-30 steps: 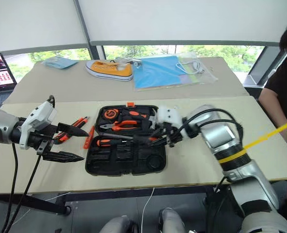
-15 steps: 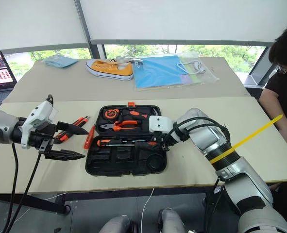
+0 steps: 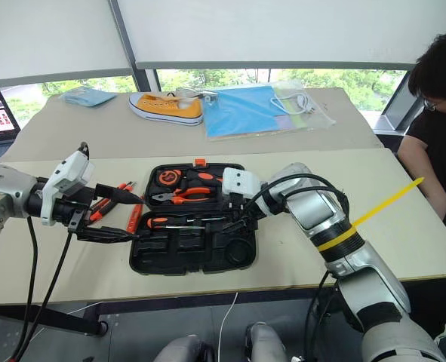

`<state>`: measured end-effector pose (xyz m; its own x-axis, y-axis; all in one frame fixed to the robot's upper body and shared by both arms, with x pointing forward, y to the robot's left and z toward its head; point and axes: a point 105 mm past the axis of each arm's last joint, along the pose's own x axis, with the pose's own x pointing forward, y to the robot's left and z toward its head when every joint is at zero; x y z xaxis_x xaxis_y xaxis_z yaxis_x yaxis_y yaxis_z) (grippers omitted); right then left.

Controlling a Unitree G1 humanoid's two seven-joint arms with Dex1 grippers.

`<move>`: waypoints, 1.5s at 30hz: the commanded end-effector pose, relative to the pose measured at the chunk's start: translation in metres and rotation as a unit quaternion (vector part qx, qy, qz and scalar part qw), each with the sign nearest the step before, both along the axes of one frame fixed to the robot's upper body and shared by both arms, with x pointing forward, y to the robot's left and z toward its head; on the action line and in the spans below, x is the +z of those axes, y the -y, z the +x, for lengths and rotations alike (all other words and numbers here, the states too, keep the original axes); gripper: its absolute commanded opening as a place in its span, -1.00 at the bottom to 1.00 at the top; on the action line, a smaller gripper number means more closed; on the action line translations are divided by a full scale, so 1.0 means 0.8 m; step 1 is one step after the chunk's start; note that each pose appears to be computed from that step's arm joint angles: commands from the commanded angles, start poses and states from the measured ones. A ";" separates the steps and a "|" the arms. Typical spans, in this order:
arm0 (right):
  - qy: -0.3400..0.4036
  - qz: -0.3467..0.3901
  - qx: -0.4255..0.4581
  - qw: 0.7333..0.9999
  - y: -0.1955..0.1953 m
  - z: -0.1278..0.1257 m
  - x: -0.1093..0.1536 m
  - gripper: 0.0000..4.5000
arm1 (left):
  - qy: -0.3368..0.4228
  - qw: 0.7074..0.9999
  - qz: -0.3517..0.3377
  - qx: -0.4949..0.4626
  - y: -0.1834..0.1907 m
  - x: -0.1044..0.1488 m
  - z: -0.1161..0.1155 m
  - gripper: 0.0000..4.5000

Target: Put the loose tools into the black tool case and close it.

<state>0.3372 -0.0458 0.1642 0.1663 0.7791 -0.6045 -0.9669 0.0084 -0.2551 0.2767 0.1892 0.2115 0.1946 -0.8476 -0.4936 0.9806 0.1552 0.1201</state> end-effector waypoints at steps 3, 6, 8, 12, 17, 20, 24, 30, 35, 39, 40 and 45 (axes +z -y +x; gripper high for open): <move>0.017 0.025 -0.003 1.000 -0.013 0.001 0.010 -0.22 | 0.023 1.000 0.002 -0.011 0.003 0.010 0.001 1.00; 0.015 0.040 -0.023 0.999 -0.020 0.007 0.005 -0.68 | 0.025 1.000 0.001 -0.007 0.002 0.009 0.004 1.00; 0.012 0.043 -0.028 0.999 -0.021 0.006 0.001 -0.96 | 0.027 1.000 0.000 -0.006 0.003 0.008 0.005 1.00; 0.002 0.001 -0.005 1.000 -0.017 -0.009 -0.031 -0.99 | 0.026 1.000 -0.003 -0.005 0.004 0.004 0.004 1.00; 0.013 -0.054 -0.012 0.998 -0.005 -0.006 -0.069 -0.99 | 0.030 1.000 -0.002 0.001 0.004 0.001 0.007 1.00; 0.017 -0.050 -0.027 0.998 -0.005 -0.001 -0.075 -0.99 | 0.032 0.999 -0.005 0.004 0.004 0.001 0.010 1.00; 0.009 0.031 -0.038 0.999 -0.019 0.000 -0.039 -0.99 | 0.033 0.999 -0.012 0.023 -0.001 -0.001 0.014 1.00; -0.005 0.218 -0.042 0.975 -0.006 -0.023 0.069 -0.87 | 0.039 0.986 -0.050 0.153 -0.033 -0.010 0.010 1.00; -0.039 0.258 -0.006 0.965 0.030 -0.070 0.105 -0.16 | 0.043 0.937 -0.063 0.340 -0.105 -0.037 -0.024 1.00; -0.047 0.252 -0.005 0.967 0.048 -0.087 0.103 0.44 | 0.031 0.884 -0.059 0.463 -0.153 -0.065 -0.066 1.00; -0.049 0.252 -0.006 0.967 0.049 -0.089 0.102 0.60 | 0.029 0.875 -0.050 0.481 -0.160 -0.072 -0.074 1.00; -0.052 0.253 -0.019 0.966 0.054 -0.094 0.097 0.99 | 0.017 0.858 -0.030 0.513 -0.163 -0.088 -0.084 1.00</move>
<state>0.2685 -0.0877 0.2339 0.1571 0.9706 -0.1823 -0.9866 0.1461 -0.0720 0.2043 0.3217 0.1281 0.8437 -0.2750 -0.4611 0.3339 0.9413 0.0497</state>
